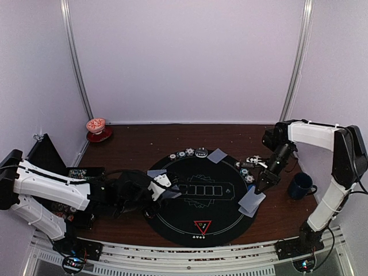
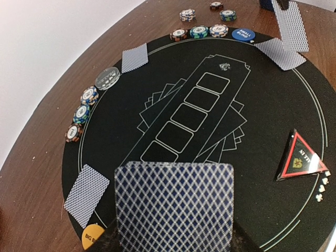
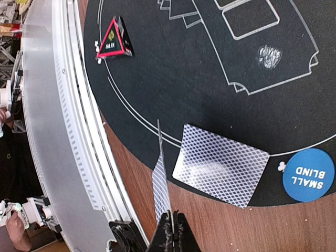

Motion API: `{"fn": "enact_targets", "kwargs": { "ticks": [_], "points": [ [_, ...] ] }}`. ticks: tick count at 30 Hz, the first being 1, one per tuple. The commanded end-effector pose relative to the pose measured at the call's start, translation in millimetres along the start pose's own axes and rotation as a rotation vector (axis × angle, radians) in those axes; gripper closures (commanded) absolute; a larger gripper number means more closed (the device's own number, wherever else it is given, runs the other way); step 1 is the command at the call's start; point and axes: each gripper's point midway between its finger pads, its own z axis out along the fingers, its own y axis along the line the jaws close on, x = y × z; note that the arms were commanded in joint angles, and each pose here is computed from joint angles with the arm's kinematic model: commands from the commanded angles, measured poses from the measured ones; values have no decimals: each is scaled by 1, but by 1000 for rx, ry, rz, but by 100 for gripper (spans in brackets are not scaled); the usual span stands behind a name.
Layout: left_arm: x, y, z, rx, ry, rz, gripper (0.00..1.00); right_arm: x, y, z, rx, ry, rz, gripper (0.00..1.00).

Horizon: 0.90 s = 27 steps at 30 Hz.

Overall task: Distribute texas hold em gaming equipment
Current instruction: Distribute the poker card in the small blind area.

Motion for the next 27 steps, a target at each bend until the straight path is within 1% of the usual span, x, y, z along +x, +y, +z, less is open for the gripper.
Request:
{"fn": "enact_targets", "kwargs": {
  "ticks": [1,15,27],
  "points": [
    [-22,5,1,-26,-59,-11,48,18,-6,11,-24,88,-26,100],
    [-20,4,4,-27,-50,-7,48,18,-25,26,-77,129,-8,100],
    [-20,4,4,-29,-48,-6,48,12,-52,28,-30,132,19,100]
  ]
}}
